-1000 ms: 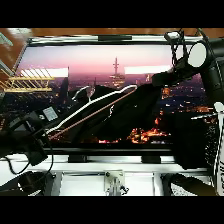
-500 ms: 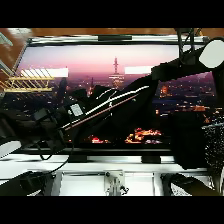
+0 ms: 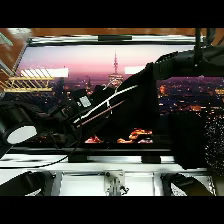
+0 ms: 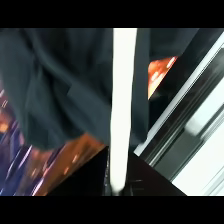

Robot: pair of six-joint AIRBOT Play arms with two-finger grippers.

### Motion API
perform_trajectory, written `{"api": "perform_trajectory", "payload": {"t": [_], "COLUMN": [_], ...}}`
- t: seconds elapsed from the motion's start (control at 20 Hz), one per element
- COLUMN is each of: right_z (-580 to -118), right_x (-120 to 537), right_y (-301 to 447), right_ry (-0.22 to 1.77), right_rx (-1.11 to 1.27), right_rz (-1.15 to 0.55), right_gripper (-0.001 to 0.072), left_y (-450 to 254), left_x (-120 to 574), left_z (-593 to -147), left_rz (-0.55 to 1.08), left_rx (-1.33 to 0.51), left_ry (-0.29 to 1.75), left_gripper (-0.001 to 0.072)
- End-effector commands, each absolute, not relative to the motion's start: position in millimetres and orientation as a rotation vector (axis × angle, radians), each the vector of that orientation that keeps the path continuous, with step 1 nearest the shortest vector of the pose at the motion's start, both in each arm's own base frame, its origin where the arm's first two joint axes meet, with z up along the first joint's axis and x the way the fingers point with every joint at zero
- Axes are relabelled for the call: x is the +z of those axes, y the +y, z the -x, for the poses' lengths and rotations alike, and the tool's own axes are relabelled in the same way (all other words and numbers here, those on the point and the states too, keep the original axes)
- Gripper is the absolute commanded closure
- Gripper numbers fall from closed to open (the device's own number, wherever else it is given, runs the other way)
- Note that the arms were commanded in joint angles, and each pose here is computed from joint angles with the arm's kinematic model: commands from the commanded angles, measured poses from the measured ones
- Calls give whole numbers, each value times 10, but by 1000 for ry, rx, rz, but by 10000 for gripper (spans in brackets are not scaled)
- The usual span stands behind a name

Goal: Fold the shirts.

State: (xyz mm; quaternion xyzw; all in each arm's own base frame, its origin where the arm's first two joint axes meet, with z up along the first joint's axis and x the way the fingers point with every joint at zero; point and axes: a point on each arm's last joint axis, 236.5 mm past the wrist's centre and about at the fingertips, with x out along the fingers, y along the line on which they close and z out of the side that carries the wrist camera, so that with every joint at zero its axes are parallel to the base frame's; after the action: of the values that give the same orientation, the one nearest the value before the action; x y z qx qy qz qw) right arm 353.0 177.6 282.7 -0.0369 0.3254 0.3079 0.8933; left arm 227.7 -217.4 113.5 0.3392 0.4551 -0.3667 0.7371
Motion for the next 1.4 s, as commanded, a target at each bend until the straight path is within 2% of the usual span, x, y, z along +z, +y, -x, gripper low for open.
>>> {"api": "perform_trajectory", "payload": {"t": [0.0,0.2,0.4,0.55,0.6,0.65,0.7,0.9,1.1,1.15,1.2,1.25,1.3,1.35], "right_z": [-3244,-3059,-2956,-2962,-2996,-3025,-3070,-3486,-3840,-3913,-3881,-3764,-3664,-3642], "right_x": [3169,3311,3125,2987,2945,2913,2882,2726,2429,2287,2086,1851,1693,1602], "right_y": [1985,2091,2056,1945,1889,1832,1747,793,-76,-297,-416,-419,-335,-186], "right_ry": [576,550,645,708,721,729,732,768,845,876,943,1025,1054,1022], "right_rx": [763,829,835,785,758,731,693,280,127,109,180,357,558,736], "right_rz": [48,15,33,50,60,76,101,167,-59,-68,82,326,519,648], "right_gripper": [649,649,649,646,538,214,131,130,131,144,299,328,322,323], "left_y": [-2431,-2680,-2936,-2932,-2934,-2933,-2925,-2794,-2770,-2759,-2718,-2667,-2613,-2562], "left_x": [1121,1016,1131,1150,1152,1150,1149,1109,1101,1091,1070,1049,1033,1026], "left_z": [-2367,-2492,-2720,-2762,-2764,-2762,-2757,-2724,-2713,-2702,-2697,-2699,-2715,-2743], "left_rz": [-649,-585,-460,-443,-442,-443,-445,-542,-630,-663,-697,-721,-740,-749], "left_rx": [-829,-843,-824,-813,-813,-813,-813,-819,-860,-876,-887,-891,-892,-887], "left_ry": [964,948,849,841,840,840,843,855,828,822,826,836,843,848], "left_gripper": [664,664,664,664,664,664,664,664,663,663,663,663,663,663]}}
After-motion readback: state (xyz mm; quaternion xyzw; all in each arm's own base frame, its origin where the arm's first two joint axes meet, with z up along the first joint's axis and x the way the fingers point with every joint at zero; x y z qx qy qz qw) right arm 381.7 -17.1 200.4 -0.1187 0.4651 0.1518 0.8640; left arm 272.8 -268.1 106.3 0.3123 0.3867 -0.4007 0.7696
